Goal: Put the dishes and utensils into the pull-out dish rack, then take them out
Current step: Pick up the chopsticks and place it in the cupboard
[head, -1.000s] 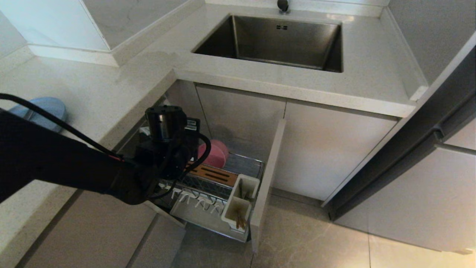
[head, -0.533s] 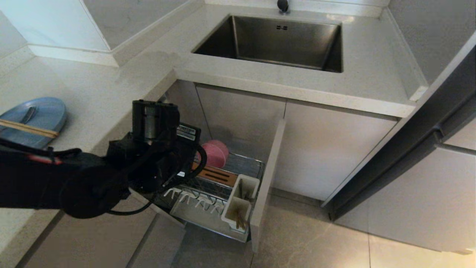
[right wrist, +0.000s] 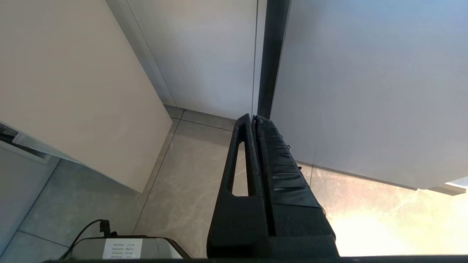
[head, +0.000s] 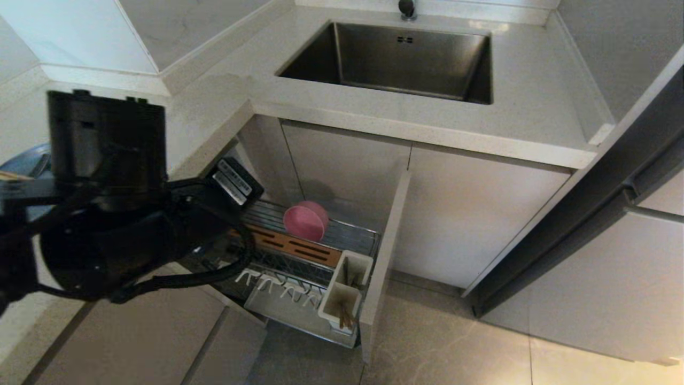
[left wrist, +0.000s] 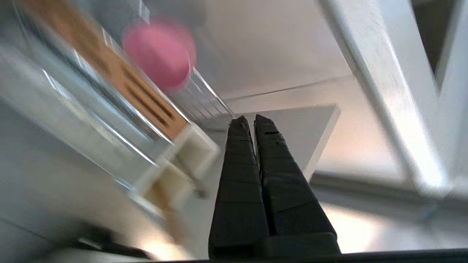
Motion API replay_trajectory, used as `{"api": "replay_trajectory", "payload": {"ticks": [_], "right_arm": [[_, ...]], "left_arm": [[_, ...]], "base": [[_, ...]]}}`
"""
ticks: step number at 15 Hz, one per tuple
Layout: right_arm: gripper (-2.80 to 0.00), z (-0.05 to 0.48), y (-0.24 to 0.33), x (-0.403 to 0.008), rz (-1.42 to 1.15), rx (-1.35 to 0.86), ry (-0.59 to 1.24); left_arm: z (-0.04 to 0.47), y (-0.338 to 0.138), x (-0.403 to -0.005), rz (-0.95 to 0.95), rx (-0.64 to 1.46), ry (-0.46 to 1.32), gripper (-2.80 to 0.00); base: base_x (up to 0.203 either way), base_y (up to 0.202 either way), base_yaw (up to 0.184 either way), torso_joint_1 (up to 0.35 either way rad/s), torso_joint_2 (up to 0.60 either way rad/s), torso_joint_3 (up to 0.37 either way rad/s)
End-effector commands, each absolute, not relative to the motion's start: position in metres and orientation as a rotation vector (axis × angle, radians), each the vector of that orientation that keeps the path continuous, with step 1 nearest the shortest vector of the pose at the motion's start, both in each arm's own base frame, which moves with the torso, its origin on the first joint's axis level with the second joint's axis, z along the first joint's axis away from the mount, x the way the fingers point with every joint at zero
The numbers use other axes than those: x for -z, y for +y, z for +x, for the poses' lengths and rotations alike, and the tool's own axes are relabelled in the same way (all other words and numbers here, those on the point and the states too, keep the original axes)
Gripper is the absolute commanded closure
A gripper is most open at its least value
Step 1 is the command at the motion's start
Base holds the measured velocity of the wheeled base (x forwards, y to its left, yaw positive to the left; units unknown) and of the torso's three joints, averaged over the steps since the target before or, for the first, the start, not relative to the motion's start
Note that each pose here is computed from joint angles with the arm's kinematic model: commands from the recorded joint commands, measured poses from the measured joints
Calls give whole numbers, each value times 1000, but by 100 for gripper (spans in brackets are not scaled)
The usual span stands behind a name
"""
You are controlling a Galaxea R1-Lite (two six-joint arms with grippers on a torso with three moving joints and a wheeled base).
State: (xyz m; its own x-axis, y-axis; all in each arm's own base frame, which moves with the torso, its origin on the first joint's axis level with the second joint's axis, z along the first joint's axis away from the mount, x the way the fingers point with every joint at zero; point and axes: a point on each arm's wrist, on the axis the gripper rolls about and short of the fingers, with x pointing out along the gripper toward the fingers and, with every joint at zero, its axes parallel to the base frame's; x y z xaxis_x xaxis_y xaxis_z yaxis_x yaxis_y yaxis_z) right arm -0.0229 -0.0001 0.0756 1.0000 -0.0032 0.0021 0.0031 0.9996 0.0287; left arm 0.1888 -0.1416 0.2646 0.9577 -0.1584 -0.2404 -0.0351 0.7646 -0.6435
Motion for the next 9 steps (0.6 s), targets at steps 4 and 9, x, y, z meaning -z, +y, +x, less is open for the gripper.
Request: {"api": "replay_trajectory", "payload": {"ticks": [4, 9], "right_arm": [[0, -23, 0, -76, 29, 3, -3], [0, -23, 0, -76, 29, 3, -3]], "left_arm": [[159, -106, -315, -373, 70, 78, 0], [162, -83, -379, -305, -105, 7, 0]], "base": [[0, 0, 0, 0, 0, 0], [0, 0, 0, 0, 0, 0]]}}
